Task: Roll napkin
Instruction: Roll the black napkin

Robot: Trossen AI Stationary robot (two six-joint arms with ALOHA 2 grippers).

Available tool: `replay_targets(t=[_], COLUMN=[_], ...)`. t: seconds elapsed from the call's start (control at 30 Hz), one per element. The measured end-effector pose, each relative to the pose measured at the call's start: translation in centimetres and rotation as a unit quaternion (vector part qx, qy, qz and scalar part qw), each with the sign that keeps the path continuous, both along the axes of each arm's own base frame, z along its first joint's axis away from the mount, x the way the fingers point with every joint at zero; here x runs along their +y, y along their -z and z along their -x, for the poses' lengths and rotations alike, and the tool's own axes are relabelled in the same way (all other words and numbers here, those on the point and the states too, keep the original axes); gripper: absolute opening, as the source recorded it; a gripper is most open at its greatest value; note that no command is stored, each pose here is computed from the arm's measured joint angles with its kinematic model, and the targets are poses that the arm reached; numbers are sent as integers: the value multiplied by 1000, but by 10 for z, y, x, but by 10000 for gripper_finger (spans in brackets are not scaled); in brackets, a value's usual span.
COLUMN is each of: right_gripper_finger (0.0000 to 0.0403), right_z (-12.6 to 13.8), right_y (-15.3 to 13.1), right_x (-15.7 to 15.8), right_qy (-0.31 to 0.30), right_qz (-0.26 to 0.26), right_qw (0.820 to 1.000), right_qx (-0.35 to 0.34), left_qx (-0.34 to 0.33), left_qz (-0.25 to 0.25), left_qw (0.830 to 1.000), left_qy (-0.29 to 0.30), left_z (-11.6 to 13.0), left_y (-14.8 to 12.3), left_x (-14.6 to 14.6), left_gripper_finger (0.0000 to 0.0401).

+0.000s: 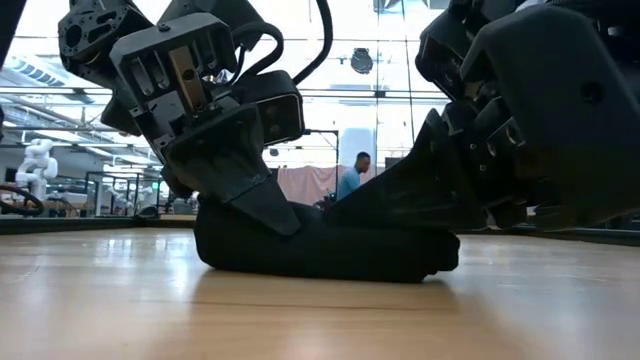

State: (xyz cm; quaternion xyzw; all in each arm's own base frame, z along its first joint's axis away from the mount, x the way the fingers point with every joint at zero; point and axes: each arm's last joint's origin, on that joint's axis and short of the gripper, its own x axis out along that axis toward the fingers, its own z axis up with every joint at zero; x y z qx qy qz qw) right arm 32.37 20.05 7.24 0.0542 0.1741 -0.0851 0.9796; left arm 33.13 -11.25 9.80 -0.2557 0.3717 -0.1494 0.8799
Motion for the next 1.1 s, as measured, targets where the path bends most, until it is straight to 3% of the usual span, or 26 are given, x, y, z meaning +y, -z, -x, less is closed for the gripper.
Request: replay_targets(t=[0.27, 0.43, 0.53, 0.6, 0.7, 0.77, 0.9, 1.1], right_gripper_finger=[0, 0, 0, 0, 0, 0, 0, 0], right_z=[0, 1, 1, 1, 1, 1, 1, 1], right_y=[1, 2, 2, 2, 2, 2, 3, 3], right_x=[0, -1, -1, -1, -1, -1, -1, -1], right_qy=[1, 1, 1, 1, 1, 1, 0, 0], right_qz=[1, 6, 6, 6, 7, 7, 8, 8], right_qw=[1000, 1000, 1000, 1000, 1000, 1000, 1000, 1000], right_qx=[4, 10, 11, 11, 12, 13, 13, 15], left_qx=[7, 25, -22, -89, -189, -223, -206, -202], left_qz=[16, -3, -37, -57, -85, -132, -232, -256], left_qw=[999, 998, 996, 991, 969, 956, 945, 944], left_qy=[30, 51, 72, 85, 135, 134, 99, 51], left_z=[0, 10, 15, 14, 17, 20, 24, 16], left_y=[-7, -32, -56, -72, -83, -76, -47, -19], left_x=[9, 23, 27, 19, -8, -26, -47, -49], left_gripper_finger=[216, 250, 253, 253, 253, 253, 247, 176])
